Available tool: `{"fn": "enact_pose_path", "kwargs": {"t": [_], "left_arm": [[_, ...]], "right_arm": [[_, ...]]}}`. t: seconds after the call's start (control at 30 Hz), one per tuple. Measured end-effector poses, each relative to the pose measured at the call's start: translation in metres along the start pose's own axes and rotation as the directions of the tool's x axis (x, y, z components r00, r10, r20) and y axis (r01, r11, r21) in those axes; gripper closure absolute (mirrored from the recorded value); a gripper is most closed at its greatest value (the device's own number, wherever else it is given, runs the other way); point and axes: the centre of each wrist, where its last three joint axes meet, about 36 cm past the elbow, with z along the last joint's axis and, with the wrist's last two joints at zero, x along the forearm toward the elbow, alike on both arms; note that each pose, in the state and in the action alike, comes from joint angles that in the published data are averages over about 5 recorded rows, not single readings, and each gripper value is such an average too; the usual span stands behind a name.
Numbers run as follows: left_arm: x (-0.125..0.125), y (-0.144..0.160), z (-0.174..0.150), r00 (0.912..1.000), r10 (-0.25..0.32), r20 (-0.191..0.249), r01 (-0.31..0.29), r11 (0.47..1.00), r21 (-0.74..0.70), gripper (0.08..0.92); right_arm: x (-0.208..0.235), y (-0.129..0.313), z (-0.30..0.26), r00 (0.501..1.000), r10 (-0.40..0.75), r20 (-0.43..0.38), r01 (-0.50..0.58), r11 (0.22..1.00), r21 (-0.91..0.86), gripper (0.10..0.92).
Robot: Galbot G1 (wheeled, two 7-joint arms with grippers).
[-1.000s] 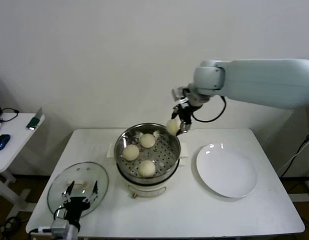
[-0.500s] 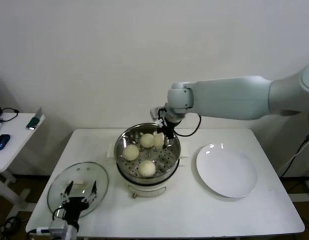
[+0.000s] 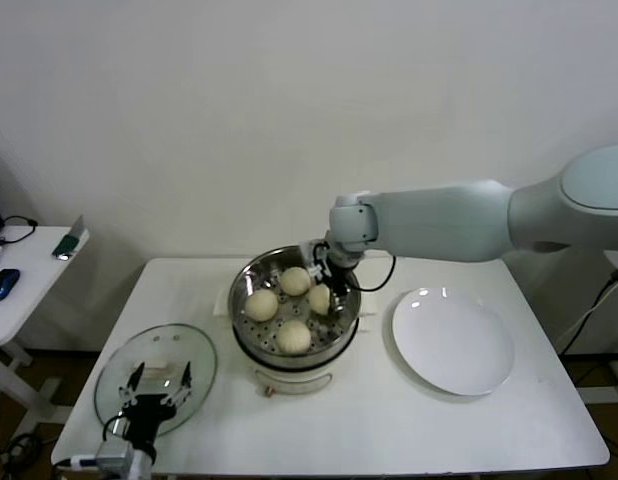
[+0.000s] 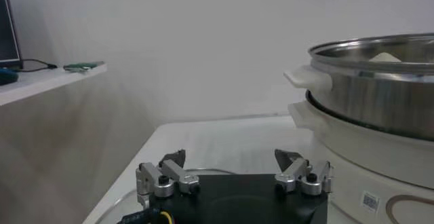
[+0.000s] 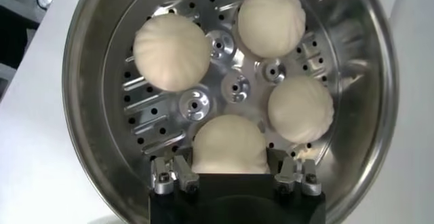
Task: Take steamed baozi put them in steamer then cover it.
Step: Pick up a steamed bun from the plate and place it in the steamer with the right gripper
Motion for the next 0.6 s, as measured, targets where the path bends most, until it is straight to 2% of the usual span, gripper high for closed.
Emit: {"fn": "enact_pose_path", "kwargs": {"t": [0.27,0.6], "left_arm": [[0.0007,-0.0005,-0.0008,1.0,-0.001,0.003,0.001,1.0,0.003,0.177],[0.0002,-0.001,-0.0012,1.0,-0.003,0.006,0.003,1.0,0.005,0.177]], "right_arm": [[-0.0086,0.0041,0.0019,1.0,-0.008,-0.011,0.008,1.0,0.011,0.324],[-0.0089,0.0034,0.0007,1.0,-0.007,-0.009,0.007,1.0,0.02,0.209]]}}
